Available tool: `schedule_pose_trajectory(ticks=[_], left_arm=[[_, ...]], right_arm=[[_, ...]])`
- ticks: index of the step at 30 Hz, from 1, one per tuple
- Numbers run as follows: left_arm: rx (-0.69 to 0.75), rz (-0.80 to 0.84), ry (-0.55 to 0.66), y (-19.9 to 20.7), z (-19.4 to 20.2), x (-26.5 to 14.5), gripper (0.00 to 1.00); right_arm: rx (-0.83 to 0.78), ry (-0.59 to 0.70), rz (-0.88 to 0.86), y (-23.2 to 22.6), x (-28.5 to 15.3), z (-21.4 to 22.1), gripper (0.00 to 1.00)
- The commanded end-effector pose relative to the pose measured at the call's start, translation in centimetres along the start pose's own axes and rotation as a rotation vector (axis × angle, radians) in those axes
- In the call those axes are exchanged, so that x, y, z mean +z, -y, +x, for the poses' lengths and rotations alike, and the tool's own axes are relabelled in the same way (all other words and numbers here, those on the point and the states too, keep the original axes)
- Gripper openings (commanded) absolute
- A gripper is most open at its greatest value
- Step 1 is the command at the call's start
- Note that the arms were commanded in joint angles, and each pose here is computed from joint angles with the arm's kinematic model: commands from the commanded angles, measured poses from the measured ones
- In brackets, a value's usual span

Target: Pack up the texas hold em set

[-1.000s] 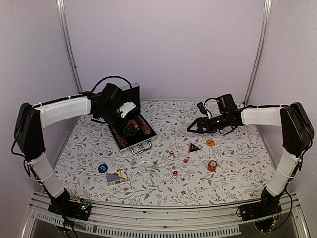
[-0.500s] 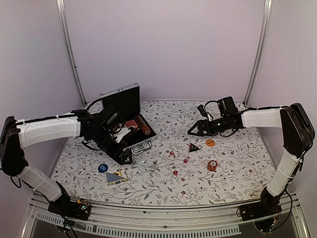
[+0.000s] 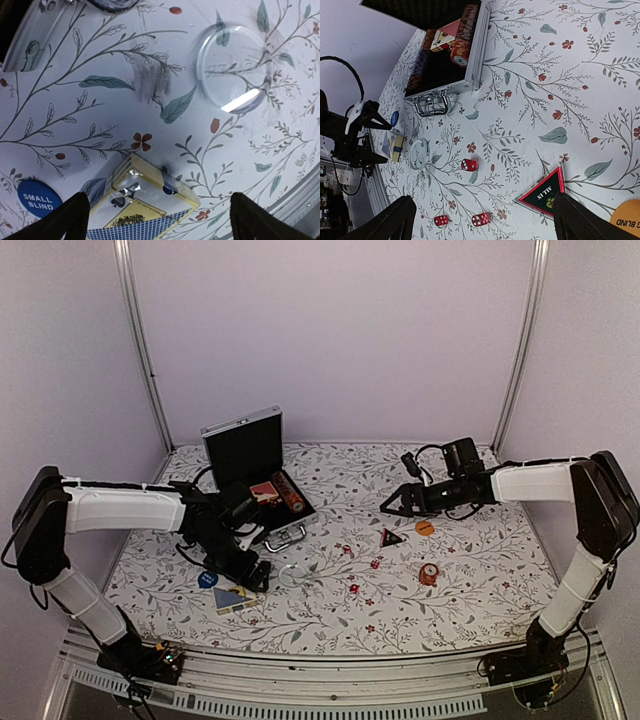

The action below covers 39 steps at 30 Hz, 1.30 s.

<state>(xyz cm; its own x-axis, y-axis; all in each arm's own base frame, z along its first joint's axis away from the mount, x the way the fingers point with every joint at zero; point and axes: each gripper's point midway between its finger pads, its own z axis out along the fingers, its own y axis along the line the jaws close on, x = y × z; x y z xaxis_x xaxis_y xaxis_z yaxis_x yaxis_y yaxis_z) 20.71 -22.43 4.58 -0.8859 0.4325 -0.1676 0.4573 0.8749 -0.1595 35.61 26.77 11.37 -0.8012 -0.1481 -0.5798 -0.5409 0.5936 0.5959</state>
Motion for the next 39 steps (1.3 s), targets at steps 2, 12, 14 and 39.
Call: schedule_pose_trajectory(ticks=[2,12,14,39], left_arm=[[-0.041,0.003,0.024,-0.4,-0.5,1.3,1.00],[-0.110,0.074,-0.012,0.5,1.8,1.4,1.00],[-0.128,0.084,-0.022,0.7,2.7,1.5,1.00],[-0.014,-0.141,-0.139,1.6,7.6,3.4,0.81]], right_arm=[[-0.042,0.041,-0.024,-1.6,-1.1,-0.8,0.99],[-0.034,0.042,-0.029,-1.7,-1.2,-0.5,0.99],[-0.033,0.042,-0.031,-1.7,-1.2,-0.4,0.99],[-0.023,0.023,-0.050,-2.2,-0.2,0.3,0.99]])
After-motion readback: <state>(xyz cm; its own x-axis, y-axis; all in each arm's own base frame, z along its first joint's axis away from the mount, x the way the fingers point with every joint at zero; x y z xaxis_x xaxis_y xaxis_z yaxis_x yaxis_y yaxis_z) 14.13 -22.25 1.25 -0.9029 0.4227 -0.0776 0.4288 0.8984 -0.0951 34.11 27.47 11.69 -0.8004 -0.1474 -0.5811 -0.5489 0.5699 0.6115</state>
